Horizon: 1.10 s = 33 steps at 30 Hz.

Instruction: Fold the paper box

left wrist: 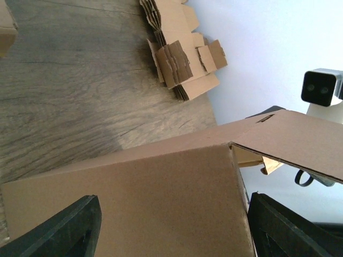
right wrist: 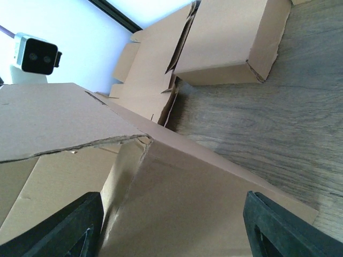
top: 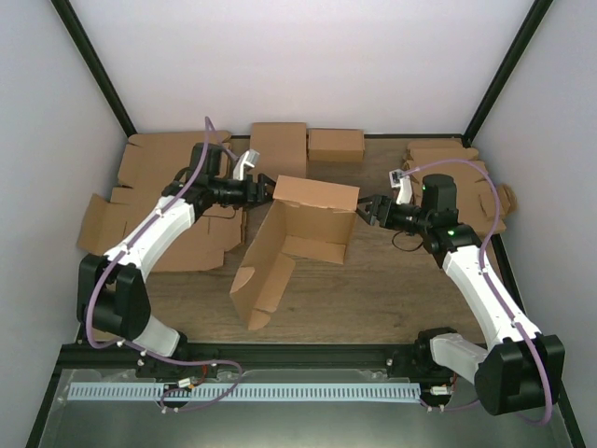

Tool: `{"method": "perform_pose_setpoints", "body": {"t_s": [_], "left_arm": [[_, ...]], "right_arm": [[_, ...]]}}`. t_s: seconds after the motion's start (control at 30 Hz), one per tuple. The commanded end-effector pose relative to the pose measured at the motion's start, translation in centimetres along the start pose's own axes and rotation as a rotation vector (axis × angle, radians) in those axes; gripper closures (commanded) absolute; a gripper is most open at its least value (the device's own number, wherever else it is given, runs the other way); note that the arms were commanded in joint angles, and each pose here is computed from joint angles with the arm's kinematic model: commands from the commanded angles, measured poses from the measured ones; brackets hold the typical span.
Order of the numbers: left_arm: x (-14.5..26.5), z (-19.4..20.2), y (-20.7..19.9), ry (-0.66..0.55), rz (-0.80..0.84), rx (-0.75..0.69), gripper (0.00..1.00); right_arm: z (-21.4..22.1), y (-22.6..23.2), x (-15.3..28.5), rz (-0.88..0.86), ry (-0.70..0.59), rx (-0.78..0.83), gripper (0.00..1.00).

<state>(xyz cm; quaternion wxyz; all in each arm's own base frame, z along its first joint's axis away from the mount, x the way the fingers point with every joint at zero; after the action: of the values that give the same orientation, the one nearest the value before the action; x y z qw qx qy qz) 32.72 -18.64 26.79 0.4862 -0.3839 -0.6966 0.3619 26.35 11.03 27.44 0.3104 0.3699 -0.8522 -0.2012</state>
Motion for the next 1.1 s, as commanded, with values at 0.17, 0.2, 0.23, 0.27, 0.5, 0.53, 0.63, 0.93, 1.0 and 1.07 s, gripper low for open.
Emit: {"method": "perform_pose_setpoints", "body": {"t_s": [0.17,0.2,0.23,0.27,0.5,0.53,0.63,0.93,1.0,1.07], "left_arm": [[4.3,-0.6,-3.0,-0.176,-0.096,-0.056,0.23],[4.8,-0.7,-3.0,-0.187,-0.105,-0.058,0.23],[5.2,-0.7,-3.1,-0.198,-0.116,-0.058,0.23],[5.6,-0.7,-3.2,-0.205,-0.123,-0.061,0.23],[7.3,-0.7,-5.7,-0.248,-0.118,-0.128,0.23],[7.7,-0.6,-6.2,-0.253,-0.116,-0.147,0.23],[8.8,0.0,-7.8,-0.249,-0.116,-0.202,0.23],[10.0,3.3,-9.7,-0.197,-0.193,-0.317,0.23],[9.4,4.1,-9.9,-0.179,-0.217,-0.342,0.24],[8.8,4.9,-10.1,-0.154,-0.238,-0.370,0.24]], "right_arm": [[-1.7,0.3,1.0,0.072,-0.037,0.048,0.27],[-1.8,0.4,1.2,0.072,-0.040,0.053,0.27],[-2.0,0.7,1.4,0.071,-0.047,0.059,0.27],[-2.3,1.0,1.7,0.074,-0.058,0.071,0.26],[-3.4,3.2,4.4,0.124,-0.119,0.156,0.22],[-3.3,3.3,4.7,0.130,-0.119,0.159,0.22],[-3.2,3.6,5.6,0.163,-0.131,0.175,0.22],[-6.1,8.6,9.0,0.073,-0.285,0.518,0.23],[-6.8,9.8,9.0,0.003,-0.307,0.592,0.22],[-7.6,10.6,9.0,-0.043,-0.328,0.658,0.22]]}}
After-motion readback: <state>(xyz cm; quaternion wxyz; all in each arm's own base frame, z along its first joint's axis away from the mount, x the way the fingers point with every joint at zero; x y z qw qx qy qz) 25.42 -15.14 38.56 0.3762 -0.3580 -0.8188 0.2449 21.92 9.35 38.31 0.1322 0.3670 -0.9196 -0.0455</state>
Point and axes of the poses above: each gripper's point midway between its finger pads, its own x axis back along the fingers, its own y axis along the line the jaws close on, z = x × y, the point moved 7 cm from there along x, back along the fingers, and after that the axes turned 11 degrees about x, right-handed, at the moved point
